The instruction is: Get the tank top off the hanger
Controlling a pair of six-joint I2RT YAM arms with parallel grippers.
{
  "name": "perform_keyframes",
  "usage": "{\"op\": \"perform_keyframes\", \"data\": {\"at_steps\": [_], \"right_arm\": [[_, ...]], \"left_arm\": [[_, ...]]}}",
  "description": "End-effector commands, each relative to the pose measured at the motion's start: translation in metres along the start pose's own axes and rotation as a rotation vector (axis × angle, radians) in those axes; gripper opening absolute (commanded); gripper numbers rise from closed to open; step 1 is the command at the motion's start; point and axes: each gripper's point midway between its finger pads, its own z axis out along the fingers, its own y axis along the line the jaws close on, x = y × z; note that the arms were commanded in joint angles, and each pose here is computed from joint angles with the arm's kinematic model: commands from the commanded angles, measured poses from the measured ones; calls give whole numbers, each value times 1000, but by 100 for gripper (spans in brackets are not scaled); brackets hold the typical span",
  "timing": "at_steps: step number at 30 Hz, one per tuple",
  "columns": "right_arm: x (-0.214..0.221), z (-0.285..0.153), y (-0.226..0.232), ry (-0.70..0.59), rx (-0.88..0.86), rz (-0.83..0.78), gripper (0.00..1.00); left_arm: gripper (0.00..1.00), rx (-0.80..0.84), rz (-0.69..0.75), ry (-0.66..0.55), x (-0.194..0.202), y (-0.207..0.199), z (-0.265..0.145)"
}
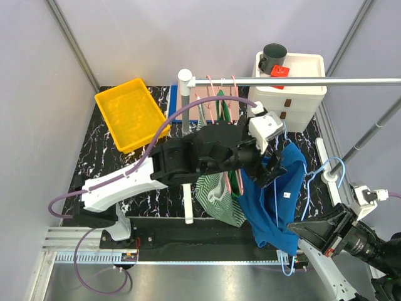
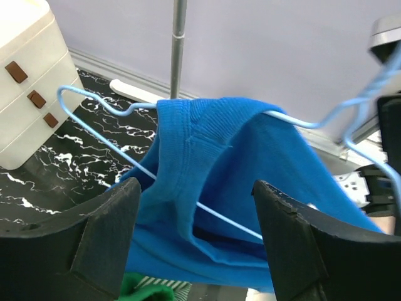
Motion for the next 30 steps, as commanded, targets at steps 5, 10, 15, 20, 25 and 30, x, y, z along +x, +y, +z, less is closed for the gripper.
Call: {"op": "perform_keyframes", "data": {"at_steps": [5,10,15,20,25,30], "right_arm": [[-3,-4,30,27,-93,-11,0],[-3,-7,35,34,-108,-12,0],[1,-10,41,57,-128,-17,0],[14,-14,43,119,-154,0,0],[34,-24,42,200,-167,39,0],[44,-34,41,208,-160,49,0]], "left_arm": [[79,-22,47,-46,-18,-4,20],[68,-23,54,-28,-11,-4,27],[31,-54,74,-43,-17,2,28],[0,-129,117,-72,-28,17,22],[0,-257,135,-119,-45,39,6],[0,-346,123,-138,-52,57,-5]]}}
